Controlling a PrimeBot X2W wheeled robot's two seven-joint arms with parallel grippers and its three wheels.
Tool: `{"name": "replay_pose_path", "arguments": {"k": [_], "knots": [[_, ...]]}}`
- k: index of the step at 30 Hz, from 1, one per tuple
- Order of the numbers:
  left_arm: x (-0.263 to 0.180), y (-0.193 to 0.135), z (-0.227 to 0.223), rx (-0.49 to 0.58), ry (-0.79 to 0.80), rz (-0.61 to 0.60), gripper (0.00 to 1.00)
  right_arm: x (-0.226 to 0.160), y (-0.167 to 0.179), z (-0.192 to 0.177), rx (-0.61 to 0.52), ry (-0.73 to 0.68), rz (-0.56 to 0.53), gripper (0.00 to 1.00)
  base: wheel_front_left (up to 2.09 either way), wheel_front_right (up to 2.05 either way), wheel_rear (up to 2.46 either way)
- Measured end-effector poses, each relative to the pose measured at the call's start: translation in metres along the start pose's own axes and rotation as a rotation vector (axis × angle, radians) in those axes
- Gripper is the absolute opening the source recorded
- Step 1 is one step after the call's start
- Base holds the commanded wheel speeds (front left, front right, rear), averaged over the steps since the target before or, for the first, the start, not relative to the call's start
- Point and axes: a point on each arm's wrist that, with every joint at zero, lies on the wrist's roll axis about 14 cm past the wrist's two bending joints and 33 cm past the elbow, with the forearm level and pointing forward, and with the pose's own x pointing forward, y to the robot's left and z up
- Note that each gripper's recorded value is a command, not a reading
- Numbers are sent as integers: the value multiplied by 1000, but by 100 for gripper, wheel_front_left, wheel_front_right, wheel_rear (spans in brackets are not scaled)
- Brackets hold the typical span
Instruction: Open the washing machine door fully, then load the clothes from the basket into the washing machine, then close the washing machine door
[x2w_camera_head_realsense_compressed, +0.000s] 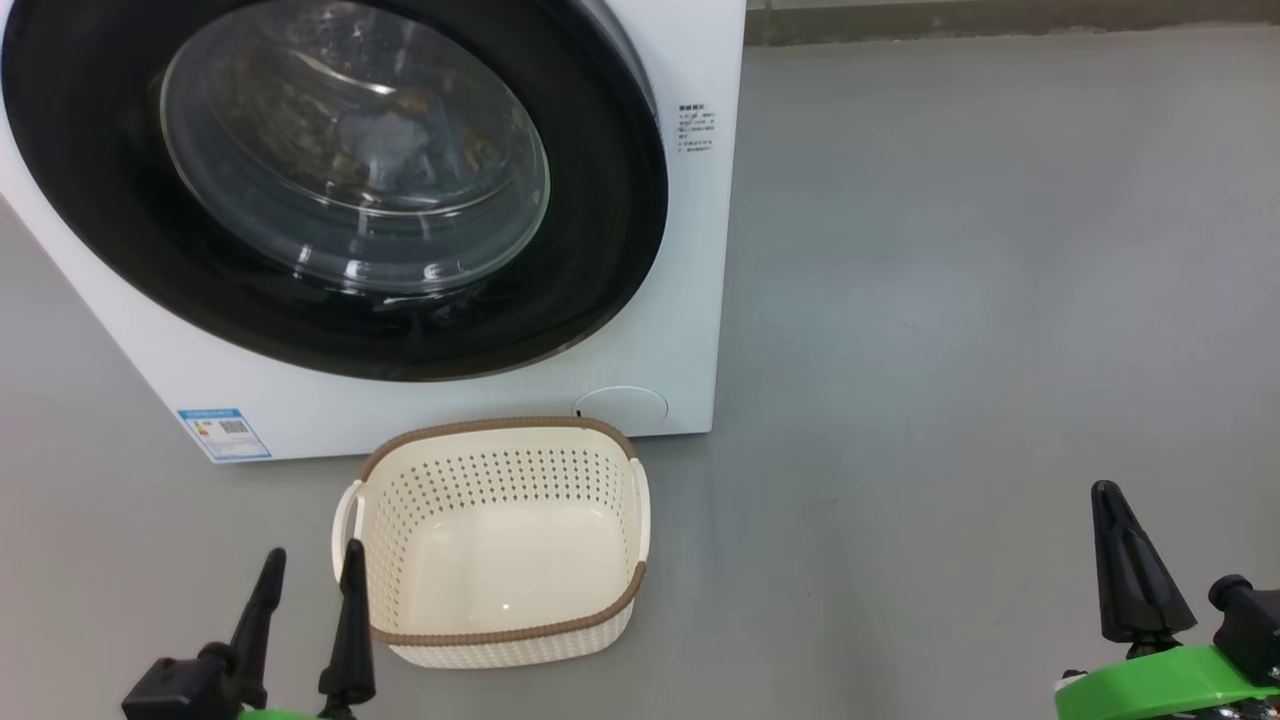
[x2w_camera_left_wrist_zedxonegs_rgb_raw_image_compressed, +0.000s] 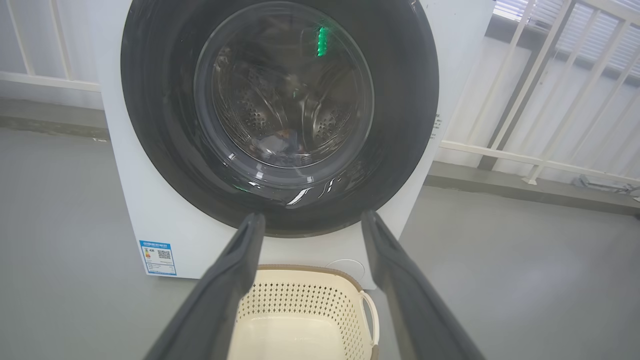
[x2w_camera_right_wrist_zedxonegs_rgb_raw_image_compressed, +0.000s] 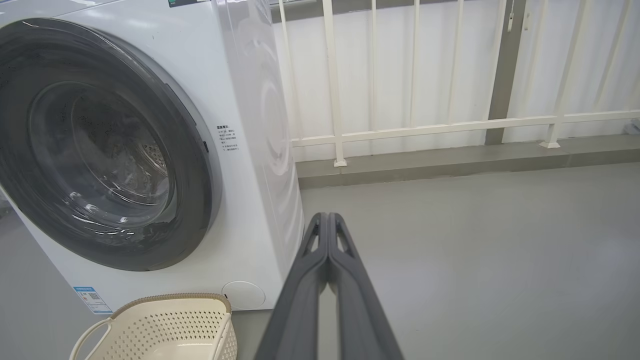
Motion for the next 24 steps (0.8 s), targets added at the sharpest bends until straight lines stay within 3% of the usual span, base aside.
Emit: {"name": "replay_pose_path", "arguments": {"k": [1, 2, 24], "knots": [[-2, 0, 0, 1, 2, 1, 100, -2, -2, 1, -1, -1, -6, 43, 0, 0, 0], [-4, 0, -1, 4, 4, 2, 100, -3, -3, 2, -3, -5, -13, 100, 0, 0, 0], [-13, 1, -4, 6, 16, 7, 100, -9, -6, 8, 3, -22, -24, 100, 0, 0, 0]]}}
